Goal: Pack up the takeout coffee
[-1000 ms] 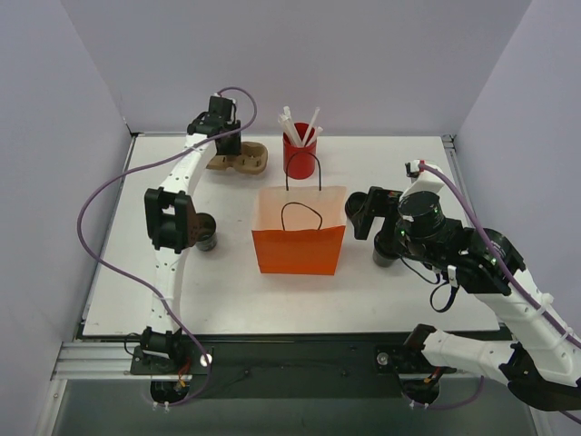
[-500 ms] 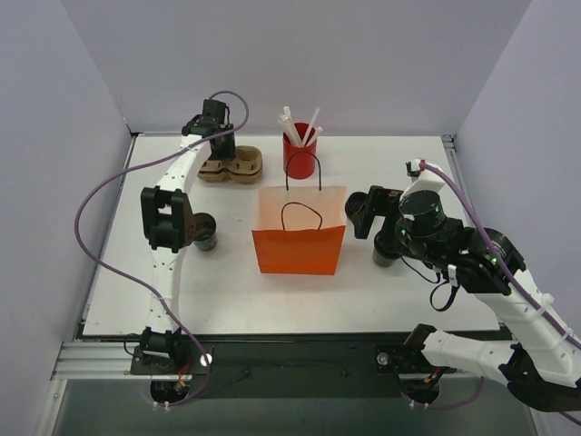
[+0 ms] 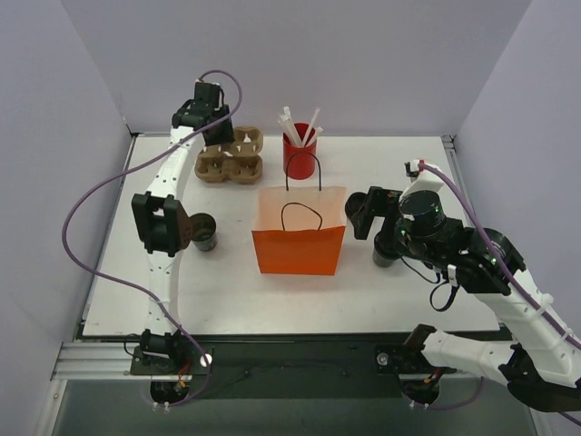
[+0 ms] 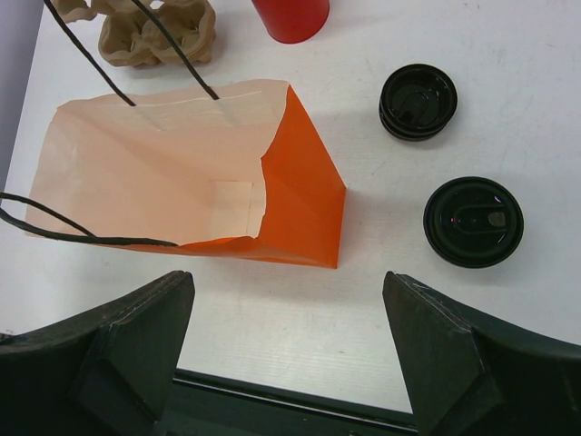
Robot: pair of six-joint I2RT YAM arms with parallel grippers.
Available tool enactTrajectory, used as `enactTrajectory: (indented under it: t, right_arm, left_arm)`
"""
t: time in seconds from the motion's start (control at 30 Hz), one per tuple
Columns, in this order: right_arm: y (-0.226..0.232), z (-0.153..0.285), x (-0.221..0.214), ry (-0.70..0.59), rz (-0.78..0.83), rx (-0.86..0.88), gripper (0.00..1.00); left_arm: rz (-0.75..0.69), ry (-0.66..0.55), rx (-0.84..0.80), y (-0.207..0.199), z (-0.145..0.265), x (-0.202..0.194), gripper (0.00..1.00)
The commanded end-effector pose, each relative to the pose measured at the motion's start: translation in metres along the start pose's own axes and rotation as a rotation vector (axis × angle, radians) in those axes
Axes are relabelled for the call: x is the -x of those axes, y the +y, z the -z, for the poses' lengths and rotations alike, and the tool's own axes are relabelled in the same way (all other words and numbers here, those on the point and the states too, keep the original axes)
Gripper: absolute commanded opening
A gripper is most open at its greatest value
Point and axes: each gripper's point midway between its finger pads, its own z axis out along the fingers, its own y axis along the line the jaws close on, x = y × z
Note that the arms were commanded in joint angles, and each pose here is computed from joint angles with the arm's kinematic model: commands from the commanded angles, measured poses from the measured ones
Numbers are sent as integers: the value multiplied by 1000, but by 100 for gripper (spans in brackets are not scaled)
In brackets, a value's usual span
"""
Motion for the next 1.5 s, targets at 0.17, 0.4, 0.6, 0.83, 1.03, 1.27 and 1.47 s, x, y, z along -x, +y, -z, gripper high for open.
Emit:
enactTrajectory:
  t: [0.17,0.4,0.6,0.83,1.03,1.27,1.47]
  right_arm:
    - [11,5,29,-52,28,42,89]
    - [21,7,21,-28,7,129,89]
    - [20,15,17,-40,-31,169,89]
    - [22,19,29,-76,-38,176,88]
    - [43,26,29,-79,60,317,88]
    - [75,44,18,-178,374,619,89]
    - [85,35,13,-204,434,672,87]
  left_arm:
    - [42,-100,-260,-94,171,32,33]
    - [64,-121,-267,-80,266,25,33]
    - [72,-107,-418,-82,345,12,34]
    - [104,44,-642,-112,398,-33,34]
    - [159,91,-803,-144,424,-52,34]
    - [213,105,-823,-161,422,-64,34]
    - [244,82,-820,-166,419,-61,33]
